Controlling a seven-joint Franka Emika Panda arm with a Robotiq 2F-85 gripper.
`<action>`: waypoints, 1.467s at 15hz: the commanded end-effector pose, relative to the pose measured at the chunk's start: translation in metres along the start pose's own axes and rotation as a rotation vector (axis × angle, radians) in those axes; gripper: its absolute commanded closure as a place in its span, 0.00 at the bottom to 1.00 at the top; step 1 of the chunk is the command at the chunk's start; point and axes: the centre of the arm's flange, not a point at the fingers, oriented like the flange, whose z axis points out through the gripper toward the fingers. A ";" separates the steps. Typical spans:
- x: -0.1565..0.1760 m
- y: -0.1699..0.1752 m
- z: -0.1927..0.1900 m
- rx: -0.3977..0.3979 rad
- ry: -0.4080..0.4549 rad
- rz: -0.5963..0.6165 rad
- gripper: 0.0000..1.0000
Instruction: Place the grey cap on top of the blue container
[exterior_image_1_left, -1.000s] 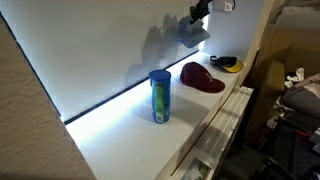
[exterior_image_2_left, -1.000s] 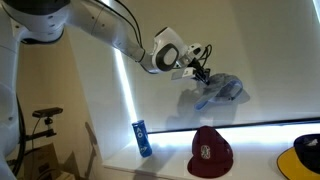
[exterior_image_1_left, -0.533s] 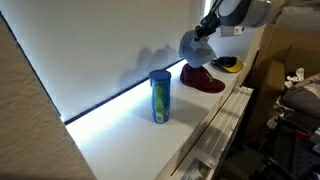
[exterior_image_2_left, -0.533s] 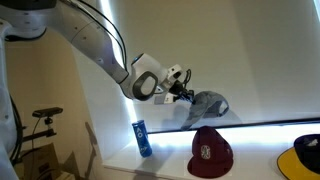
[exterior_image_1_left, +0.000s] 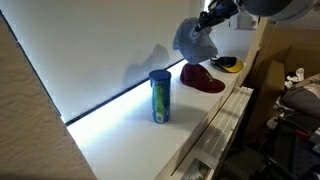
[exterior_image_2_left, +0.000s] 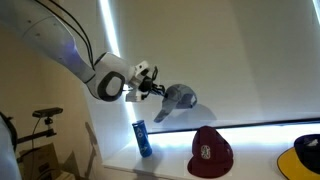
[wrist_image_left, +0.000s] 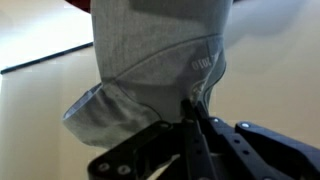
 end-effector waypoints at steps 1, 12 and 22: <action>-0.039 -0.037 -0.070 0.081 0.144 0.002 0.99; -0.089 -0.147 -0.166 0.418 0.056 -0.040 0.99; -0.056 -0.094 -0.054 0.254 -0.012 0.252 0.99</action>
